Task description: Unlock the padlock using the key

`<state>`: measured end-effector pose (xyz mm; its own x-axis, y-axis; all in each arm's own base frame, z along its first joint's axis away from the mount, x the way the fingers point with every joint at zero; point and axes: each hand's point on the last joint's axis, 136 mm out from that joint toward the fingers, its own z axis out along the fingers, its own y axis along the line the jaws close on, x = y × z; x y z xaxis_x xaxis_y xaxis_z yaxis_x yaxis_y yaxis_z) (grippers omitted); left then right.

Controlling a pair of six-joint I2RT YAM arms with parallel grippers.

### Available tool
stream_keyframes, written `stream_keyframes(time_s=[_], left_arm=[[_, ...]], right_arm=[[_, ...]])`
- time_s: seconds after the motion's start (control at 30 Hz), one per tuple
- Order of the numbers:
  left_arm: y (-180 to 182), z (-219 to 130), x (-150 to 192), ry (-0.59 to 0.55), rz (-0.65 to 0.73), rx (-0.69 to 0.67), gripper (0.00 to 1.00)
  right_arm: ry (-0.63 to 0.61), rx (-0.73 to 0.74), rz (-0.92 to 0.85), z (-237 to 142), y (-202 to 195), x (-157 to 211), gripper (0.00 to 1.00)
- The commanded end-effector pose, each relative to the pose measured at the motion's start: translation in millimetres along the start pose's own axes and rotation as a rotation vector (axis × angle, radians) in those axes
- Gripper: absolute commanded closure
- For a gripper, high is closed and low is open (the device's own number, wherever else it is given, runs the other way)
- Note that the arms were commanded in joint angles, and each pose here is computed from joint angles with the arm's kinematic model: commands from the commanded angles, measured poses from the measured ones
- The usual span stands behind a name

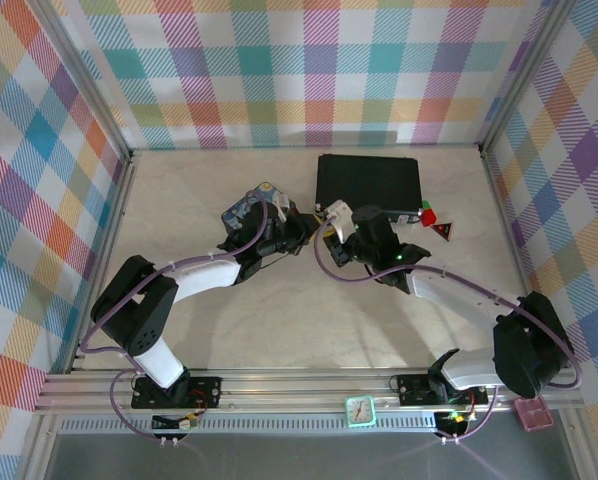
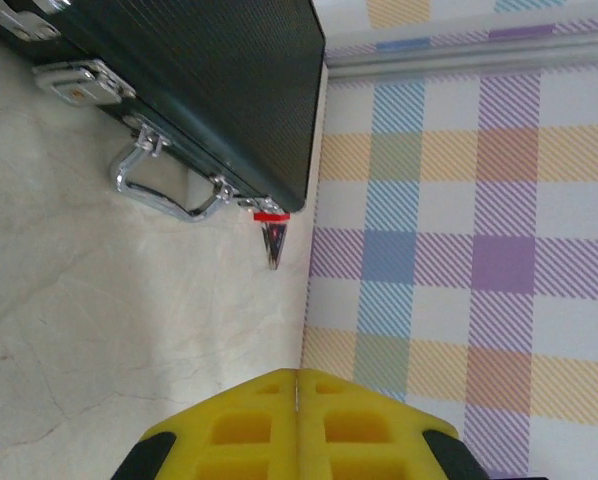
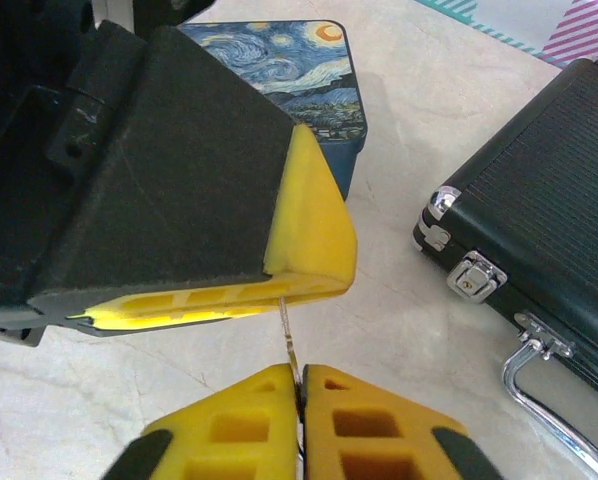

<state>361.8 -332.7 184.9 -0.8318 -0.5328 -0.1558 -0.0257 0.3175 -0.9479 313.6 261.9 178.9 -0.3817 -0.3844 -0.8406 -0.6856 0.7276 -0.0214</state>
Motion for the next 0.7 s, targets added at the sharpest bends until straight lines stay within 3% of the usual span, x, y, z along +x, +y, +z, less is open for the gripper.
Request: stream_keyframes(time_s=[0.0, 0.17, 0.37, 0.67], left_arm=[[-42.6, -4.9, -16.9, -0.053, 0.230, 0.128, 1.00], [-82.7, -17.6, -17.9, 0.009, 0.401, 0.327, 1.00], [-101.3, -31.8, 0.8, 0.105, 0.536, 0.462, 1.00], [-99.1, -47.5, 17.3, 0.149, 0.583, 0.507, 1.00]], right_arm=[[-0.089, -0.137, 0.114, -29.1, 12.4, -29.4, 0.78], [-0.168, -0.339, 0.328, -60.3, 3.0, -51.9, 0.69], [-0.223, -0.482, 0.407, -77.4, -3.4, -62.3, 0.60], [-0.245, -0.650, 0.459, -74.8, 5.1, -69.3, 0.56]])
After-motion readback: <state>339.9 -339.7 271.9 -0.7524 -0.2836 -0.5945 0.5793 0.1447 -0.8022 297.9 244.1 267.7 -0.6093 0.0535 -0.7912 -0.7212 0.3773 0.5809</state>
